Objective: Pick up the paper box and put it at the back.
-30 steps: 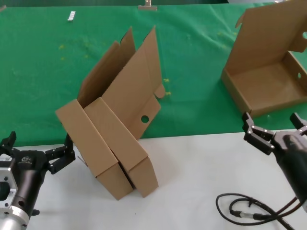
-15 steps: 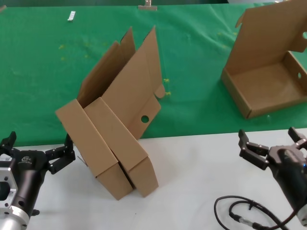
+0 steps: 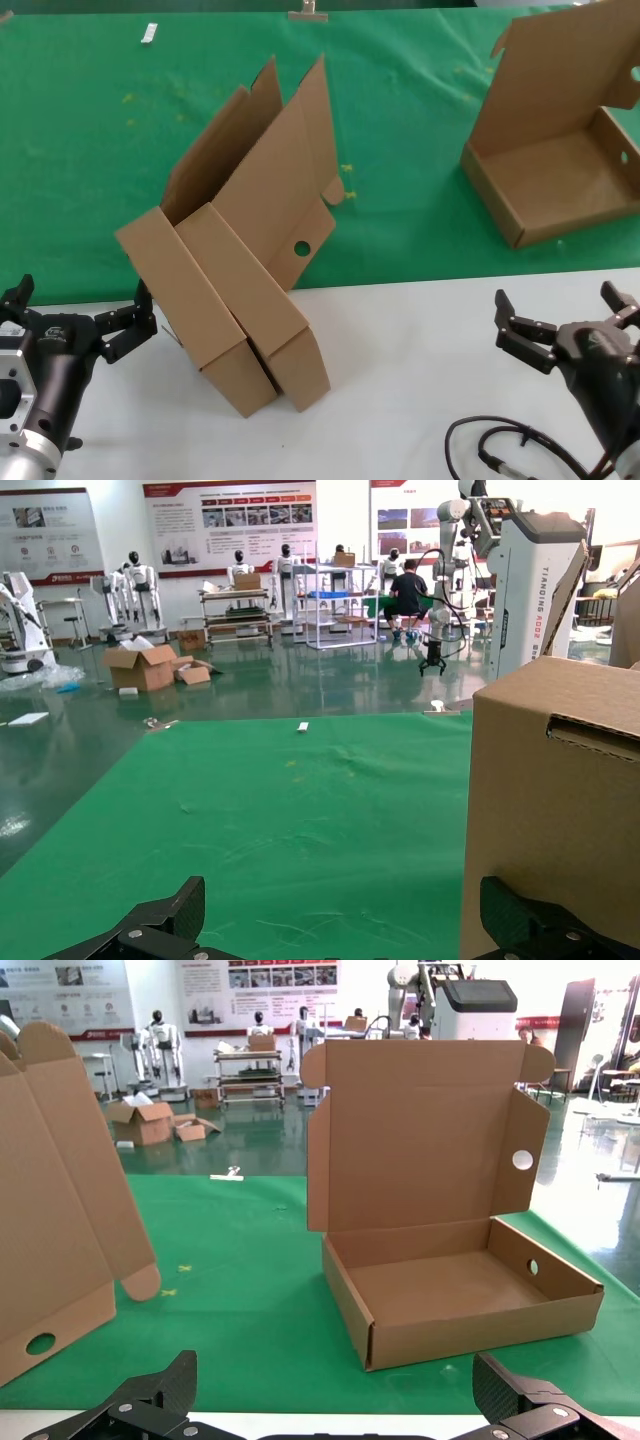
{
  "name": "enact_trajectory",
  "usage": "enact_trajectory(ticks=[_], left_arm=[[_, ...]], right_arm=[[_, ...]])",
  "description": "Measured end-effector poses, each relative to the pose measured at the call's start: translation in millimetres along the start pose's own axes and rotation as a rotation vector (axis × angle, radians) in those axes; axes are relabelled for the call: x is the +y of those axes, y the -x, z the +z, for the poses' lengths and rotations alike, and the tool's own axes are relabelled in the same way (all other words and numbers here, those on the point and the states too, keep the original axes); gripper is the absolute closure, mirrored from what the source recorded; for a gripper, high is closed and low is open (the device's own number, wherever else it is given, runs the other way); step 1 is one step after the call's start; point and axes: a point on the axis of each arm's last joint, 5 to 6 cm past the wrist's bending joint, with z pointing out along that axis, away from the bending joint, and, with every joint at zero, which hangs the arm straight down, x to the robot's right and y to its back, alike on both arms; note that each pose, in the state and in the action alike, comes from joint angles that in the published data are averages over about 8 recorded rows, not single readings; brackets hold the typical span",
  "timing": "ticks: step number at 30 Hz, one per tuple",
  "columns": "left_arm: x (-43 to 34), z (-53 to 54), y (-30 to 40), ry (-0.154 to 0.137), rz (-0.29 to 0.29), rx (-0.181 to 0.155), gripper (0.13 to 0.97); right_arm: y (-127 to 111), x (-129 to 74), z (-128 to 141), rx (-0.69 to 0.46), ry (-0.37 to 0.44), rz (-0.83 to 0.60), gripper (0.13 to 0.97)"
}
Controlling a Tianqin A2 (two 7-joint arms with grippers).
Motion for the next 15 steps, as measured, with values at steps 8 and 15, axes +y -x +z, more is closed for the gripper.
enact_trajectory(ticks=[8,15], left_arm=[[0.0,0.0,0.0,0.000,0.000,0.000,0.132],[0.0,0.0,0.0,0.000,0.000,0.000,0.132]], right_arm=[[0.1,0.0,-0.1,0.000,0.000,-0.001,0.130],[0.1,0.0,-0.1,0.000,0.000,-0.001,0.130]])
